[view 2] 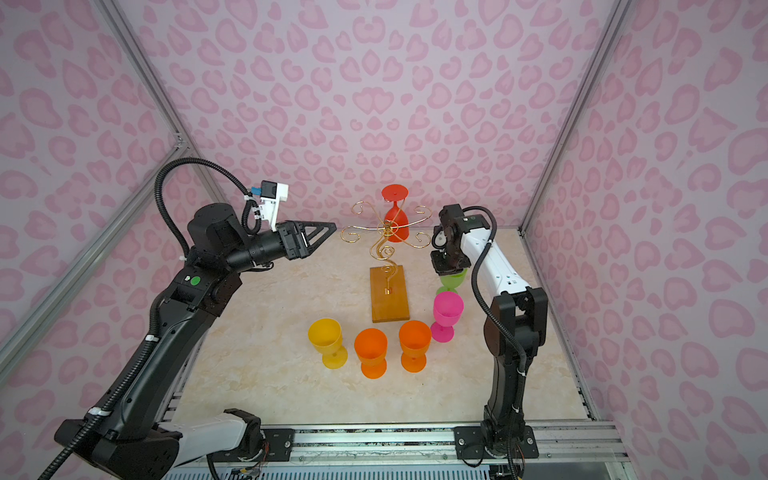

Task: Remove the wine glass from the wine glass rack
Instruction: 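Lower the green glass upright beside the pink glass with the right gripper, then release the green glass and lift the right gripper toward the red glass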

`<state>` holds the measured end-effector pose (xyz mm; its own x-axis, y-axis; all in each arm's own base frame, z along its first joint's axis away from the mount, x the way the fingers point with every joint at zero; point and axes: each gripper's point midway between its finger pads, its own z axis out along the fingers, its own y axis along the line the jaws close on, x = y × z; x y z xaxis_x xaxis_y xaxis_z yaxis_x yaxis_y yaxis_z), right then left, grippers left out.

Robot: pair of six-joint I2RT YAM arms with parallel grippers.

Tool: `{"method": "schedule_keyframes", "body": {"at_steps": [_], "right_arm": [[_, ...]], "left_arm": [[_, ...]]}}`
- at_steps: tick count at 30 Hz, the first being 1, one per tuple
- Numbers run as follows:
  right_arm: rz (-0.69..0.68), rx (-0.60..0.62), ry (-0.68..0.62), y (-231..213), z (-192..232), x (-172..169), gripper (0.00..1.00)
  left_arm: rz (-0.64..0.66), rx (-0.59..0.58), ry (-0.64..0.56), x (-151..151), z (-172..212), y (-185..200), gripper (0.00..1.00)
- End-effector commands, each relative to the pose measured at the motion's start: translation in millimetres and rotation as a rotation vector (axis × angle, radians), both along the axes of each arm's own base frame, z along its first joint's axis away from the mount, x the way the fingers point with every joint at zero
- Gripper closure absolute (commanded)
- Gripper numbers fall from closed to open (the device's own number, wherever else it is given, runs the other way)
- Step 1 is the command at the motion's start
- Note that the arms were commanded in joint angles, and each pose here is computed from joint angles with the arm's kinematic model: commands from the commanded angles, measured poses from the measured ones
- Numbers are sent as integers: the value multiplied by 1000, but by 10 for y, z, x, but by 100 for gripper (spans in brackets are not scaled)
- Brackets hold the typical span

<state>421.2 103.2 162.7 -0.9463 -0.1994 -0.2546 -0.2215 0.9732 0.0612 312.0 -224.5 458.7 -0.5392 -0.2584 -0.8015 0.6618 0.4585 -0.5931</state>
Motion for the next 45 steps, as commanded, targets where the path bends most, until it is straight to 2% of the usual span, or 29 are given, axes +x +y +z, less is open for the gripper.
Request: {"method": "schedule_keyframes", "body": {"at_steps": [1, 12, 20, 26, 32, 33, 39, 45], "right_arm": [[-13, 4, -17, 2, 59, 7, 75], [-45, 71, -151, 0, 472, 21, 73], [-143, 159, -278, -200, 828, -97, 73], [-249, 284, -508, -403, 1412, -148, 73], [-229, 500, -719, -282, 2164, -206, 71], [-218, 531, -740, -246, 2256, -204, 70], [-165, 696, -845, -68, 2634, -99, 67], [-108, 768, -859, 152, 2747, 193, 67]], "left_arm": [[31, 24, -7, 51, -39, 33, 2], [143, 65, 12, 228, -144, 163, 2], [190, 38, -13, 258, -85, 230, 3], [265, -67, -18, 333, -38, 438, 3], [305, -80, 6, 392, -71, 514, 3], [321, -79, 24, 414, -164, 533, 3], [396, -125, -24, 351, -138, 691, 3], [446, -67, -56, 323, -173, 782, 2]]}}
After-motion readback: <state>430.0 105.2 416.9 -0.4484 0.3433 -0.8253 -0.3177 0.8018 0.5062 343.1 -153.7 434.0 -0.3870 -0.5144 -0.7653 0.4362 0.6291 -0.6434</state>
